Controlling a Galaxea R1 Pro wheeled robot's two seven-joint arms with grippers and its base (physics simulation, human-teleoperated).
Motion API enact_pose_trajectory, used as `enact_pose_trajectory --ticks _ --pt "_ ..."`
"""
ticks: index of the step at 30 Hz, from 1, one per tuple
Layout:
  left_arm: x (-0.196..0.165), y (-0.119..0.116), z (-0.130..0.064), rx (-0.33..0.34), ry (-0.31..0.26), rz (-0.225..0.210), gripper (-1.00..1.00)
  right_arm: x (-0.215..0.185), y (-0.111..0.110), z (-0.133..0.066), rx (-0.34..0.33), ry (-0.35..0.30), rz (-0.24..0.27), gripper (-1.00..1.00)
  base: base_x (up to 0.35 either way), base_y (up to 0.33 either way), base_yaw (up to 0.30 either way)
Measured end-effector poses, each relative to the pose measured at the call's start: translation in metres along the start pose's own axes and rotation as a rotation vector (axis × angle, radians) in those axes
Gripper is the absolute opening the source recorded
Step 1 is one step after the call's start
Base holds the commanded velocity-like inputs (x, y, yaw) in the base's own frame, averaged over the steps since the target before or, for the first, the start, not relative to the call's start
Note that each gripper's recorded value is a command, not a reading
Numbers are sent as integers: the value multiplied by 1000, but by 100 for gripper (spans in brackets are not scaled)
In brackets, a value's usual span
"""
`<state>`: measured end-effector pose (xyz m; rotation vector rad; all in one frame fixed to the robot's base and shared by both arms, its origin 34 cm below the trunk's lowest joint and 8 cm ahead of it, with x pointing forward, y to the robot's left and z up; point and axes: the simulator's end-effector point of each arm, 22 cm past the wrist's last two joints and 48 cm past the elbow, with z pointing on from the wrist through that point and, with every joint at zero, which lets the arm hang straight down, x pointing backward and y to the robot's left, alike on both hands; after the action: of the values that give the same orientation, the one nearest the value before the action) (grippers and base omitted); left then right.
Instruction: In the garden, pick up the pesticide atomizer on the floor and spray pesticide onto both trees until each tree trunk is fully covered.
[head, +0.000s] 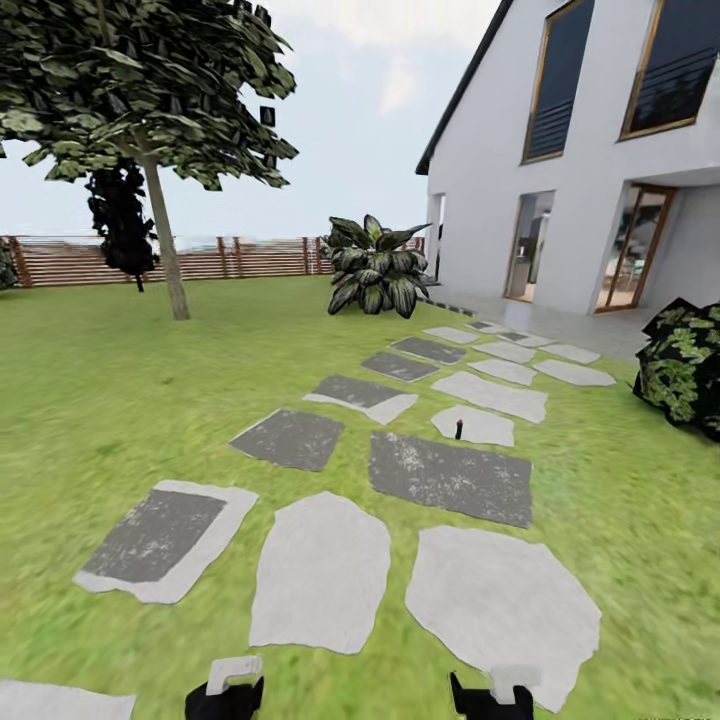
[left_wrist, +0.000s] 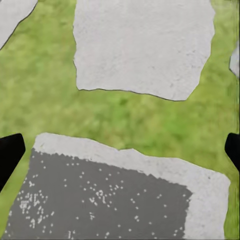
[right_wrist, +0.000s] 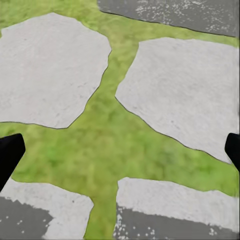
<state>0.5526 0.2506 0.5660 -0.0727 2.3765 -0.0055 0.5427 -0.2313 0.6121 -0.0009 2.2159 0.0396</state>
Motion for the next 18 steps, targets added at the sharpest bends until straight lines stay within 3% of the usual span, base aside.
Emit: enact_pose_trajectory --ticks 18 --pt "0 0 0 0 0 -1 100 1 1 0 -1 1 0 100 278 -166 -24"
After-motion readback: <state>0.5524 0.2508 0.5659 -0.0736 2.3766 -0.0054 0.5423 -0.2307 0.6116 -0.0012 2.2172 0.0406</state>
